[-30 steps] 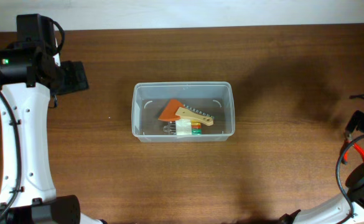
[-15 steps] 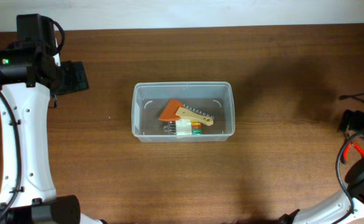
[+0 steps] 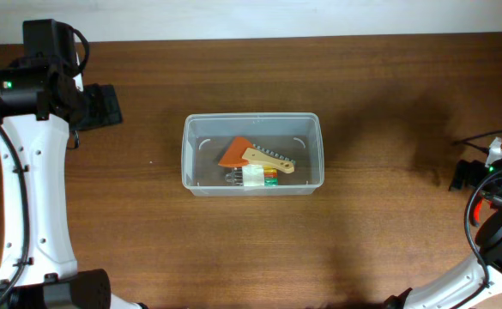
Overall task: Pack container
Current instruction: 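Move the right gripper right and lower it over the red pliers, then close the right gripper on the pliers' red handle and lift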
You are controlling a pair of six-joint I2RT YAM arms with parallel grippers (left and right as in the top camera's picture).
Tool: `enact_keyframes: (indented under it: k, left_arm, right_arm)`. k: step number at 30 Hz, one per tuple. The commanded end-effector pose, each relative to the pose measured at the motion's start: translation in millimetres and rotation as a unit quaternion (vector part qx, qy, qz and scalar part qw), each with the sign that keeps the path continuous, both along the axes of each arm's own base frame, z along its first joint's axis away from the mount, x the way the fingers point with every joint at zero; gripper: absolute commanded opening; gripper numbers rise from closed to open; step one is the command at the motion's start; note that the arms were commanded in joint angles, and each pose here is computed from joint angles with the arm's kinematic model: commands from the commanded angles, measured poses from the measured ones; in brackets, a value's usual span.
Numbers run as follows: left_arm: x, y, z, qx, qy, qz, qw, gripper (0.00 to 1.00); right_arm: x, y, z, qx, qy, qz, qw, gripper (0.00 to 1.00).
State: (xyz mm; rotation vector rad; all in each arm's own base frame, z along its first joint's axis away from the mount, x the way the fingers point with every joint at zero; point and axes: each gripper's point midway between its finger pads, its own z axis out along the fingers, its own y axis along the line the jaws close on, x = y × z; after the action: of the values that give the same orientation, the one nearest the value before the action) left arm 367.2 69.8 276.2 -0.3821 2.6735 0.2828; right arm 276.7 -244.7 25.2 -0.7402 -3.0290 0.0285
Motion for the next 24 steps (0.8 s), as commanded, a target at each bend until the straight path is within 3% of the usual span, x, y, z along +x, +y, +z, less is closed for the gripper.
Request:
enact_keyframes:
  k: [1,24]
  left_arm:
    - [-0.9,2.2,9.7,0.007,-0.013,0.000,1.000,0.99]
    - [-0.9,2.2,9.7,0.007,-0.013,0.000,1.000,0.99]
  right_arm:
    - [-3.0,1.6,-7.1,-0.001,0.008,0.002,1.000,0.99]
    - [-21.6,-3.0,-28.9,0.021,0.029,-0.021,0.999,0.99]
